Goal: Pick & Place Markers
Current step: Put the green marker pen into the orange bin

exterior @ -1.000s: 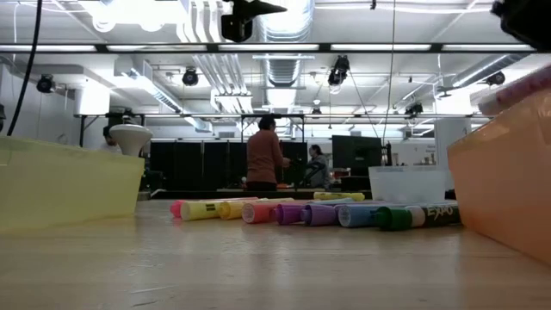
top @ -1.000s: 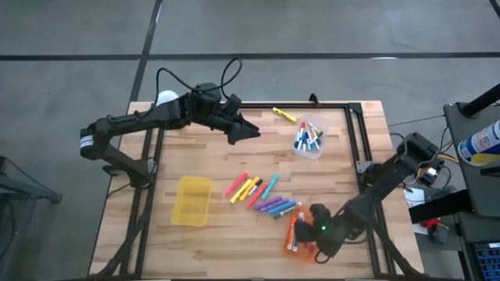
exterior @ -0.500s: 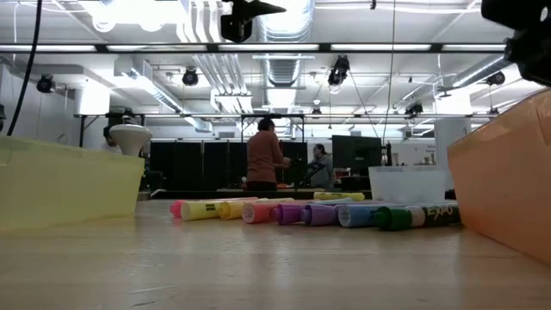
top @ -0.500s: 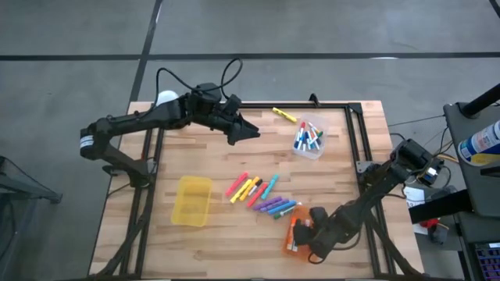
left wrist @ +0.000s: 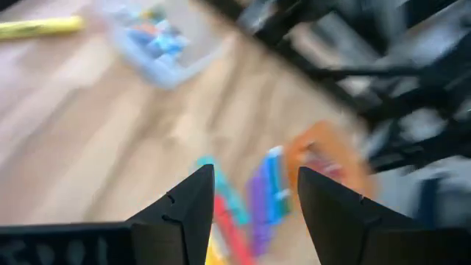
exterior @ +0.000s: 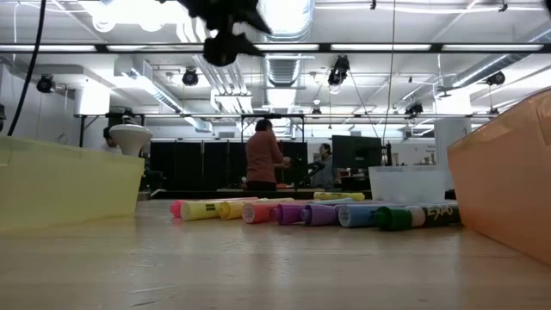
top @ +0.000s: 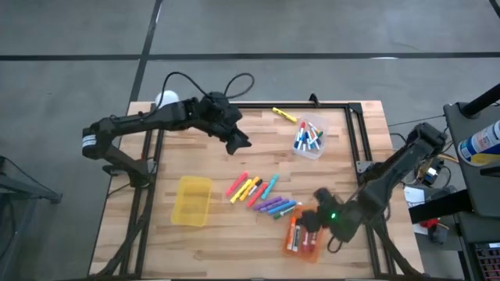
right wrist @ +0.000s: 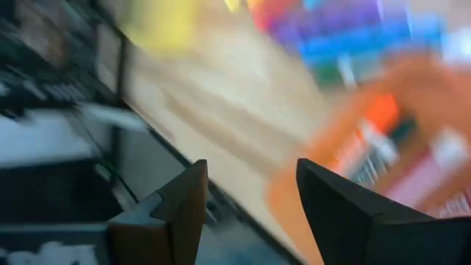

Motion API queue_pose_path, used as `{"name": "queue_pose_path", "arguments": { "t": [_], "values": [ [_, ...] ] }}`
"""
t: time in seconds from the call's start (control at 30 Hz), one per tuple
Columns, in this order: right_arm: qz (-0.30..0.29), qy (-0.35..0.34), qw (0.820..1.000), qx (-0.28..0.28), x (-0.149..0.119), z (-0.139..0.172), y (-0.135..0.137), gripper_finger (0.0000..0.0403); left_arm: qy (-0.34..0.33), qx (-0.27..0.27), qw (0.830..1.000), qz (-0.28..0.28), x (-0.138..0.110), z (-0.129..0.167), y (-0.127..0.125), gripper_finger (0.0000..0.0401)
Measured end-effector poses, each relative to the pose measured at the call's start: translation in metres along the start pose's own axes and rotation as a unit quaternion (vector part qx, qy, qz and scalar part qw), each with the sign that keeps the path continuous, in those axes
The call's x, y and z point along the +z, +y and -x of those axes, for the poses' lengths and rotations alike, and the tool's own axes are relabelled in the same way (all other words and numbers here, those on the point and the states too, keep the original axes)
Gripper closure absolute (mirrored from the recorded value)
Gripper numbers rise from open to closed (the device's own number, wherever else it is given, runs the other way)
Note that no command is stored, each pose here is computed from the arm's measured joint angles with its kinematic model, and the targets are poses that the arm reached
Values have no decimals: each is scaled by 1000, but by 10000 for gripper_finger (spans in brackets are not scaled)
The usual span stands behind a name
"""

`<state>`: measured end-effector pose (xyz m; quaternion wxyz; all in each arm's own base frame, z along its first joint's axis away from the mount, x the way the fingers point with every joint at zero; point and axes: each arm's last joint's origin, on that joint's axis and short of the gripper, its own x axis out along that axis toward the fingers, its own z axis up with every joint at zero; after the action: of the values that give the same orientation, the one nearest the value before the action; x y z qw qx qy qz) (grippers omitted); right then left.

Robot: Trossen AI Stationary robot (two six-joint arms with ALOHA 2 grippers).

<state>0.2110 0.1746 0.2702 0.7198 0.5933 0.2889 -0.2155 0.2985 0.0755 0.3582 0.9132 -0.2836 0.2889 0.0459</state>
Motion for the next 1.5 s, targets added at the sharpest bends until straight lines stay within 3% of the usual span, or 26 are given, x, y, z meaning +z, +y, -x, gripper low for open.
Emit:
{"name": "queue_pose_path", "arguments": {
  "t": [0.13,0.37,0.6,0.73,0.83,0.9,1.0,1.27,1.5],
  "values": [
    [12,-108,992,65,19,20,8,211,46,75,996,-2,-16,-10,9,213],
    [53,-219,967,116,41,51,14,215,88,111,990,23,-49,-32,31,213],
    [90,-287,944,132,54,74,24,216,36,70,994,73,-71,-57,47,213],
    [101,-298,940,132,62,81,28,216,7,26,991,129,-79,-72,50,213],
    [109,-302,938,128,63,82,28,216,-11,-63,982,179,-75,-82,46,213],
    [110,-304,938,127,65,82,29,216,-25,-126,973,193,-70,-88,40,213],
    [113,-306,937,125,65,82,29,216,-43,-169,967,186,-65,-94,31,213],
    [126,-289,941,123,64,81,29,216,-14,-199,976,88,-62,-99,6,213],
    [257,-194,943,82,76,66,33,216,52,-141,981,119,-64,-85,19,213]
  ]
}}
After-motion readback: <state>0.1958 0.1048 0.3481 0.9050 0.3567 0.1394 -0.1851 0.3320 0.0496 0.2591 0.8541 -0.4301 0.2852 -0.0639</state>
